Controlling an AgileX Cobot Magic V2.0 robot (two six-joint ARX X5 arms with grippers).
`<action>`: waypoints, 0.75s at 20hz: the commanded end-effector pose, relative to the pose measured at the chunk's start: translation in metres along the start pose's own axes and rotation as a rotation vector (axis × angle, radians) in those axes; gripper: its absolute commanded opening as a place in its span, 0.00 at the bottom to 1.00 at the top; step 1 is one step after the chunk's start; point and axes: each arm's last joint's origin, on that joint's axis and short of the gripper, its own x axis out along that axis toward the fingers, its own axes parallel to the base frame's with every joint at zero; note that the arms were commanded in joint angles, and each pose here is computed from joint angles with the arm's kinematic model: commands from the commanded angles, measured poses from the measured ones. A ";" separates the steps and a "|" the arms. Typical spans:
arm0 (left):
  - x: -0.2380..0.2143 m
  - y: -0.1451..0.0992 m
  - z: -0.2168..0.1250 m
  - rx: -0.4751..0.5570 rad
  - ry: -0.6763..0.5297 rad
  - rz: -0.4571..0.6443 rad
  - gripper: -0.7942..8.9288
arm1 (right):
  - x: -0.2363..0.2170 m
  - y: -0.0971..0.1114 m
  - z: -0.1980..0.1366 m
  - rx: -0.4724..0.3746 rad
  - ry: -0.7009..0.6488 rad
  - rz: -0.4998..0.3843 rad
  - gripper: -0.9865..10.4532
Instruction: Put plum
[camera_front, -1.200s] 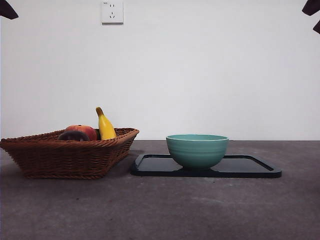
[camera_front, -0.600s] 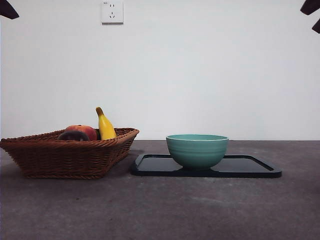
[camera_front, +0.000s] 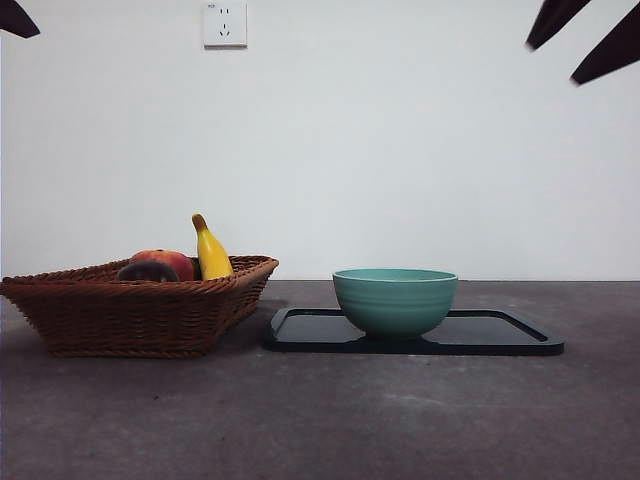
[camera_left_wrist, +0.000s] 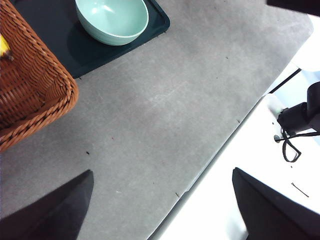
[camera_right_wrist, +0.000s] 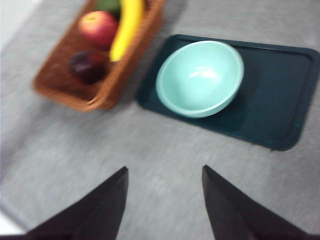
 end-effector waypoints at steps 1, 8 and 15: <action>-0.001 -0.001 0.004 0.021 -0.012 -0.007 0.53 | 0.018 -0.003 0.026 0.019 0.016 -0.030 0.30; -0.001 -0.002 0.004 0.022 -0.011 -0.008 0.53 | 0.085 -0.024 0.077 0.042 0.119 -0.096 0.30; -0.001 -0.002 0.004 0.024 -0.010 -0.009 0.53 | 0.150 -0.049 0.084 0.050 0.194 -0.141 0.30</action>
